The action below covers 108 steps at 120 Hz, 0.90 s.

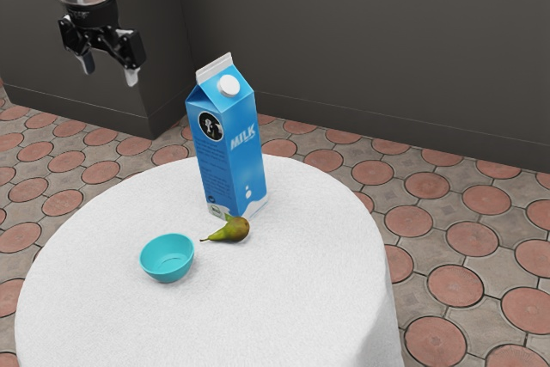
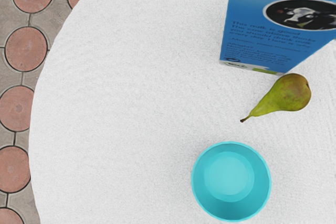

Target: Place the pear in the bowl.

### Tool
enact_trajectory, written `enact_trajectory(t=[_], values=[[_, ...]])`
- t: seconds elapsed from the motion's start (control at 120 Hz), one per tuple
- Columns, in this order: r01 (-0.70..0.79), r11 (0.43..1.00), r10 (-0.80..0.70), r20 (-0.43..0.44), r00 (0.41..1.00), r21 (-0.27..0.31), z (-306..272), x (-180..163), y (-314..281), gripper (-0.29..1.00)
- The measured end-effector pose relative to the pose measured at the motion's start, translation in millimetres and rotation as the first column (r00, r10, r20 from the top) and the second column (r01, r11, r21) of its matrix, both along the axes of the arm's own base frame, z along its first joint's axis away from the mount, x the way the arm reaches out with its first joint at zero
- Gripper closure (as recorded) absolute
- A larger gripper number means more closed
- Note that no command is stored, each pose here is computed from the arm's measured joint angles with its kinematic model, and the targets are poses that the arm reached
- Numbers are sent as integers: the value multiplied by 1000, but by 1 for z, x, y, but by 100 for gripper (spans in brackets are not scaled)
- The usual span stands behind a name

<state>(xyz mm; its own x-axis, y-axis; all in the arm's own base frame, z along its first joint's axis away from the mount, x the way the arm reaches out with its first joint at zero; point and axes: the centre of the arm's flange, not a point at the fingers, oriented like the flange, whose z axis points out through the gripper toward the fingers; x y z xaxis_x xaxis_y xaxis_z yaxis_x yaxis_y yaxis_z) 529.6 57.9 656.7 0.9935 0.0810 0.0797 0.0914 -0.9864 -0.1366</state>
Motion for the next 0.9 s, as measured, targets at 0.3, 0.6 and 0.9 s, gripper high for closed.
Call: enact_trajectory(t=[0.3,0.6,0.9], values=[[12,1000,-13,-42,999,-27,-23,1,-11,0],[20,992,-41,-162,986,-129,-178,6,-41,0],[35,977,-77,-196,978,-209,-292,26,-83,0]])
